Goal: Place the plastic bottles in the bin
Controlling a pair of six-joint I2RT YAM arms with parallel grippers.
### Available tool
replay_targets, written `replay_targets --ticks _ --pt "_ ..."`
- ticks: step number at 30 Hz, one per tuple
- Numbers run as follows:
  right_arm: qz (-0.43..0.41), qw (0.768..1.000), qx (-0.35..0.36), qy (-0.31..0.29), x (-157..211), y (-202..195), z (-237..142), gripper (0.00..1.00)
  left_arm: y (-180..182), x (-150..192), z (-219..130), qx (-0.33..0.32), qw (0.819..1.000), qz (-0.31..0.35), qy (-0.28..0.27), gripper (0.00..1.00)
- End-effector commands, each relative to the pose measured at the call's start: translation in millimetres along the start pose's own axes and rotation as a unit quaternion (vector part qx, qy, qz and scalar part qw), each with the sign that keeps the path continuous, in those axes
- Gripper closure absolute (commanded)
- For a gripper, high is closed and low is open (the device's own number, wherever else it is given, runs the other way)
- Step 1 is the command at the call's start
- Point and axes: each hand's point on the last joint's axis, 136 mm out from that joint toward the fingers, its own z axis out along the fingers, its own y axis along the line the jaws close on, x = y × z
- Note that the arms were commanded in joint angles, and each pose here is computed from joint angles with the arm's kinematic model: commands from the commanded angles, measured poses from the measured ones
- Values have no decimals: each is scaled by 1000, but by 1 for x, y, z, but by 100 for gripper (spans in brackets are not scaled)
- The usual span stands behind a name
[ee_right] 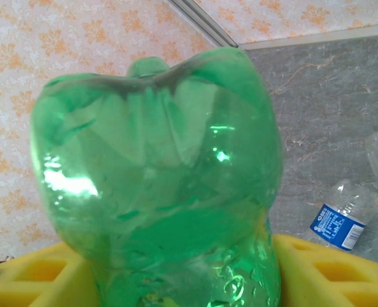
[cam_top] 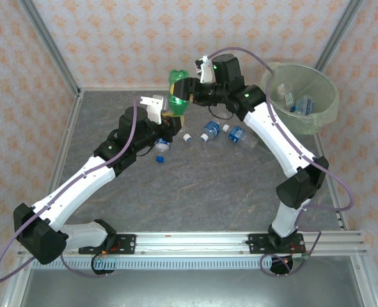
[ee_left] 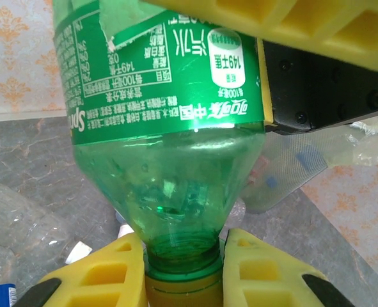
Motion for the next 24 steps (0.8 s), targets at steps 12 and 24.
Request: replay_targets --ticks 12,24 --pt "19 995 26 -95 -43 -3 -54 47 -6 -30 -27 -14 998 14 -61 11" --pt "125 947 123 -268 -92 -98 -200 46 3 -28 -36 -33 997 2 -71 1"
